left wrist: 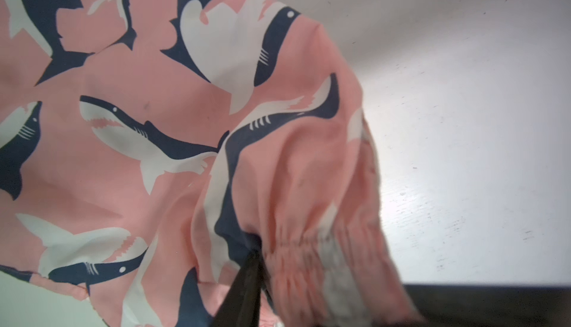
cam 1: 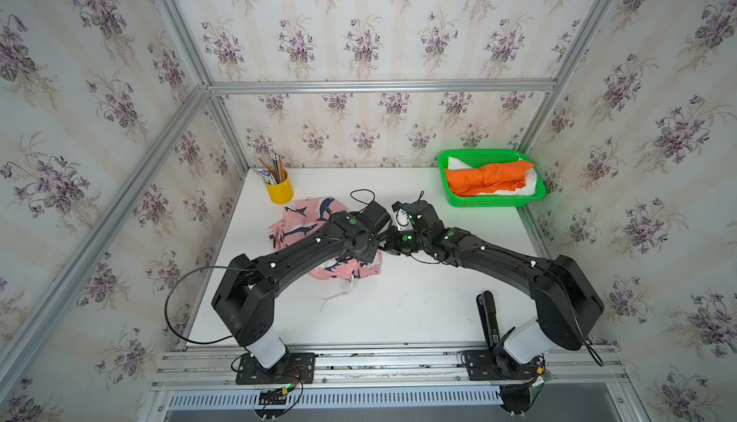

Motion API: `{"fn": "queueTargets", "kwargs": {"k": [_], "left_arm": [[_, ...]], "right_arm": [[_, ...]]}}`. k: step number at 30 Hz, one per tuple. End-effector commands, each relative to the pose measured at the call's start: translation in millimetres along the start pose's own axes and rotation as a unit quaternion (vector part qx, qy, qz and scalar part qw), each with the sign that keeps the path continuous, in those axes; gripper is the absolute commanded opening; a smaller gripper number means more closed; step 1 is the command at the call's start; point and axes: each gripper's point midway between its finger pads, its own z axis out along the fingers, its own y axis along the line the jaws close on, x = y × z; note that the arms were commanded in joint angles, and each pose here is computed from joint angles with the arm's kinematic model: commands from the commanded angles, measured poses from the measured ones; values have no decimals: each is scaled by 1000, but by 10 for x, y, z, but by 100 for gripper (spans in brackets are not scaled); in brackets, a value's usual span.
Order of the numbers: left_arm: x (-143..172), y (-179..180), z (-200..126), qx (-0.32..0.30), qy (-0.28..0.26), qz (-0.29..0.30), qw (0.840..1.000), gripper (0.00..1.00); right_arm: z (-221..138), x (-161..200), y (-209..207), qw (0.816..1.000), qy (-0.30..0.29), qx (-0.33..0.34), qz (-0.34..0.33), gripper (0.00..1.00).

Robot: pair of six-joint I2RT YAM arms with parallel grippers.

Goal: Roll up the shorts
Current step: Flatten out the shorts at the center of the board.

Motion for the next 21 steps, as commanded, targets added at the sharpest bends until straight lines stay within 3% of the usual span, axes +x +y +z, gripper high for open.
{"fn": "queueTargets", "kwargs": {"k": [1,5,12,18,21], "left_arm": [[-92,8,-11,3,-22,-5,1000,12],[-101,51,-149,12,-40,-26,999,7],[-103,43,-339,36,-55,-44,997,5],[-116,65,-429,40,-64,-50,996,5],[-135,107,-488,38,-72,-57,995,5]], "right_arm": [[-65,-2,-158,999,-10,43,0,1],[-178,88,-657,991,-32,127,21,37],[177,368,-986,993,18,105,59,56],[542,455,-1064,992,55,62,91,58],[586,379,-1012,993,45,48,99,41]]}}
